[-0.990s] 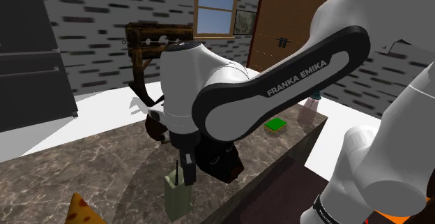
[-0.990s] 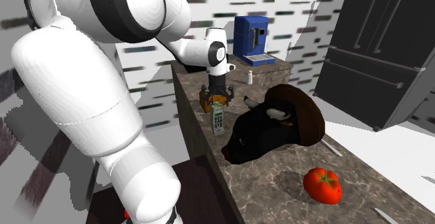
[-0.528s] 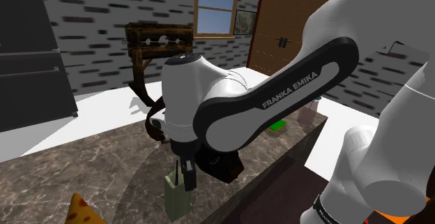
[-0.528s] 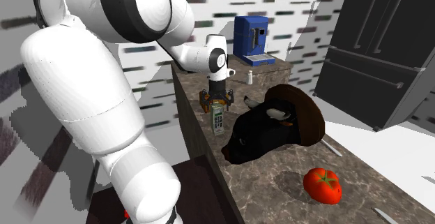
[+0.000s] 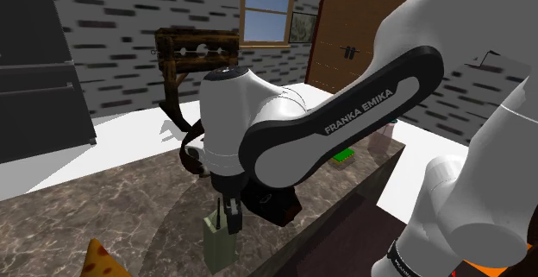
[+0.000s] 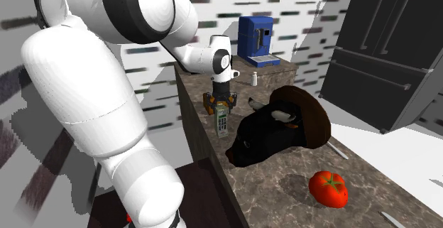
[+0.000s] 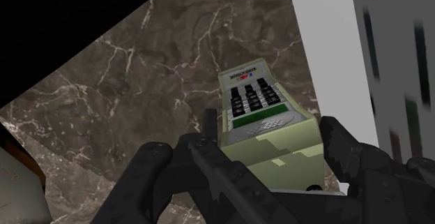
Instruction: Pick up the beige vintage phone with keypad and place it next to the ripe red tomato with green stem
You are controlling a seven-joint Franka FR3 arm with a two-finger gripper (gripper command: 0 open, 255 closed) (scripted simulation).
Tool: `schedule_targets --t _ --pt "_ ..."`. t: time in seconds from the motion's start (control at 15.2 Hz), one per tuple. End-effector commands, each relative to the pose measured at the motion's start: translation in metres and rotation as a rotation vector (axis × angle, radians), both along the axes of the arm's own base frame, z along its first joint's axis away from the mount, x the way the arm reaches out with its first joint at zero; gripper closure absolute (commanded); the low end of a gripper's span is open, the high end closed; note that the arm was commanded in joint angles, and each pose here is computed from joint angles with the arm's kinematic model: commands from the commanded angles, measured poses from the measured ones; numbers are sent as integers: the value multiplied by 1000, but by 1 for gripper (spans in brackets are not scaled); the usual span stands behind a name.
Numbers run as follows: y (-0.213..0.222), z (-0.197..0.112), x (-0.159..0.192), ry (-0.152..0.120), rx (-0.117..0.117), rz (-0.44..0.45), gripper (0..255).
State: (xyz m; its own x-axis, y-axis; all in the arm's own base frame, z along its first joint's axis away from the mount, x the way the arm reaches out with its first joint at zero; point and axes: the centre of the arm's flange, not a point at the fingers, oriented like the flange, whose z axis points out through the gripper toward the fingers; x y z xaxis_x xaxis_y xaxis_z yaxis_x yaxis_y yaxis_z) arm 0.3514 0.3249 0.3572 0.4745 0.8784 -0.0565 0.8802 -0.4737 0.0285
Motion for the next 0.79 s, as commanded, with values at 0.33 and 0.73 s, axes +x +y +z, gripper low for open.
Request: schedule_targets --t 0.33,0.73 --pt "0 0 0 0 0 0 255" --pt "0 31 0 0 0 0 255"
